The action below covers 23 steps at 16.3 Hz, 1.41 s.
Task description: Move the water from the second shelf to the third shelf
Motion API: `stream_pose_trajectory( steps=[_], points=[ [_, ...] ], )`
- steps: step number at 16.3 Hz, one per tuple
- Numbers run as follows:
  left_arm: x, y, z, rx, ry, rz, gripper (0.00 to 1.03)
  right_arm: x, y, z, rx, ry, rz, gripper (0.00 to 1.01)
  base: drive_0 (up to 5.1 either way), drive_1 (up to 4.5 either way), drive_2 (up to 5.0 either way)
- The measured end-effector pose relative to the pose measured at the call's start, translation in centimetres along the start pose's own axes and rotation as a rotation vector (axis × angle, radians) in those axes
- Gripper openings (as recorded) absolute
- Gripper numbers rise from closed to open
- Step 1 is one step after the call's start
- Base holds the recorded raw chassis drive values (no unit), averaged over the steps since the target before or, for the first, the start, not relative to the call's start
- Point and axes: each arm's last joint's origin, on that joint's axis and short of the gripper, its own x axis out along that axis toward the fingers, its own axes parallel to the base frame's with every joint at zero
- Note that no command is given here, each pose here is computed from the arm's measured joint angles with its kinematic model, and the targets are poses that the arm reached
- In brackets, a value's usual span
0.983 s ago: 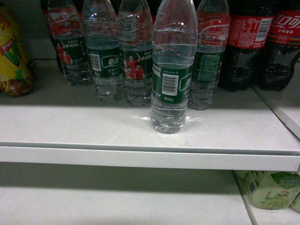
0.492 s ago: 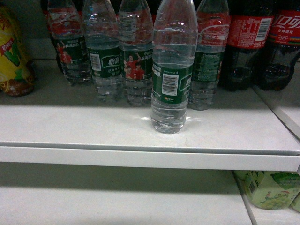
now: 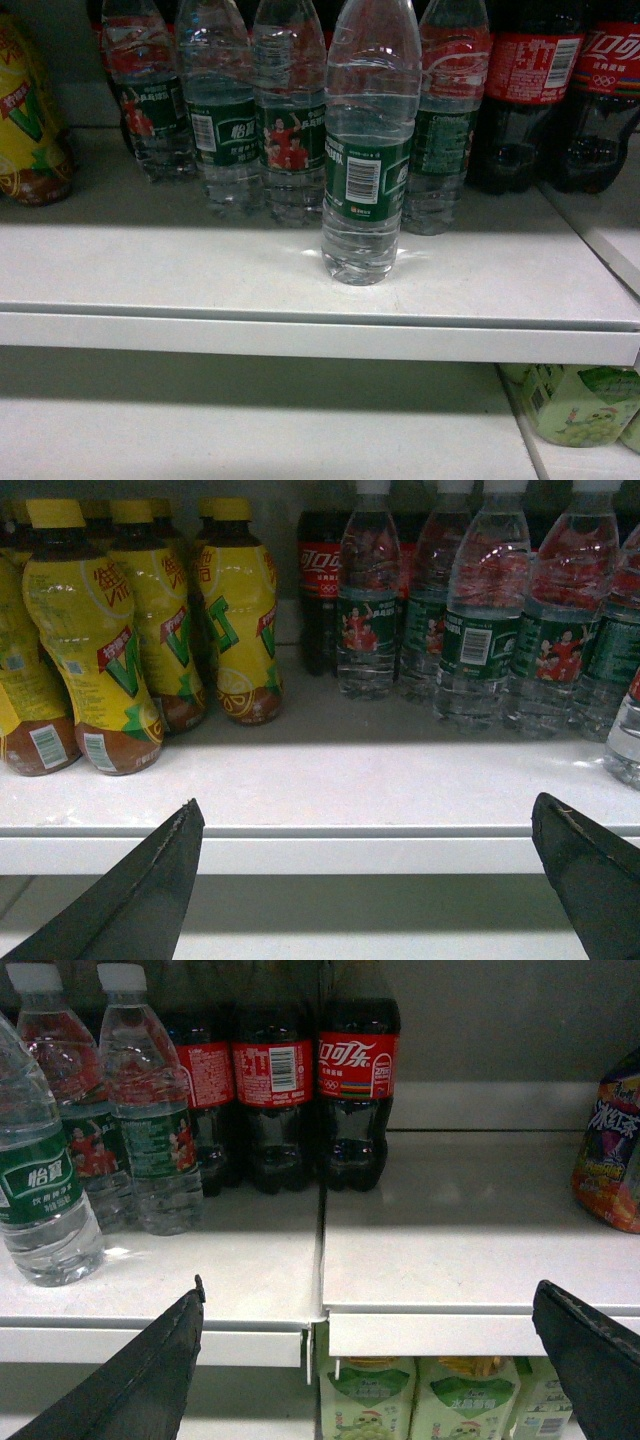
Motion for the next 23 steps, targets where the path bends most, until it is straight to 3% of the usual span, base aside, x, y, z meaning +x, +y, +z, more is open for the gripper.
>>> stream_pose_trajectory(
  steps=[6, 7, 8, 9, 10, 11, 13, 15, 18, 21, 23],
  points=[
    [0.0, 0.0, 0.0, 0.0, 0.0, 0.0, 0.98, 0.0, 0.0, 0.0, 0.0, 0.0, 0.0, 0.98, 0.0, 0.0, 0.0],
    [0.0, 0.0, 0.0, 0.0, 0.0, 0.0, 0.98, 0.0, 0.0, -0.1, 0.013, 0.014, 0.015, 0.98, 0.0, 0.0, 0.0],
    [0.0, 0.0, 0.0, 0.0, 0.0, 0.0, 0.98, 0.2, -0.2, -0.2, 0.08, 0.05, 0.069, 0.98, 0.0, 0.0, 0.0],
    [0.0, 0.0, 0.0, 0.0, 0.0, 0.0, 0.98, 0.6, -0.5, 0.2, 0.163, 0.068, 0.091, 0.98, 0.0, 0.0, 0.0],
    [0.0, 0.0, 0.0, 0.0, 0.001, 0.0, 0.98, 0.9, -0.6, 1.0, 0.205, 0.049, 0.11, 0.98, 0.0, 0.0, 0.0],
    [0.0, 0.0, 0.0, 0.0, 0.0, 0.0, 0.98, 1.4, -0.6, 2.4, 0.22, 0.005, 0.127, 0.98, 0.0, 0.0, 0.0],
    [0.0, 0.0, 0.0, 0.0, 0.0, 0.0, 0.98, 3.1, -0.6, 5.1, 0.215, -0.059, 0.153, 0.98, 0.0, 0.0, 0.0],
    [0.0, 0.0, 0.0, 0.0, 0.0, 0.0, 0.98, 5.1, -0.2, 6.3, 0.199, -0.069, 0.188, 0.98, 0.0, 0.0, 0.0],
    [0.0, 0.0, 0.0, 0.0, 0.0, 0.0, 0.98, 8.3, 1.3, 6.8, 0.182, -0.033, 0.262, 0.98, 0.0, 0.0, 0.0],
    [0.0, 0.0, 0.0, 0.0, 0.0, 0.0, 0.98, 12.1, 5.2, 5.3, 0.178, 0.069, 0.38, 0.98, 0.0, 0.0, 0.0],
    [0.0, 0.0, 0.0, 0.0, 0.0, 0.0, 0.98, 13.8, 7.1, 4.4, 0.173, 0.114, 0.42, 0.98, 0.0, 0.0, 0.0]
  ],
)
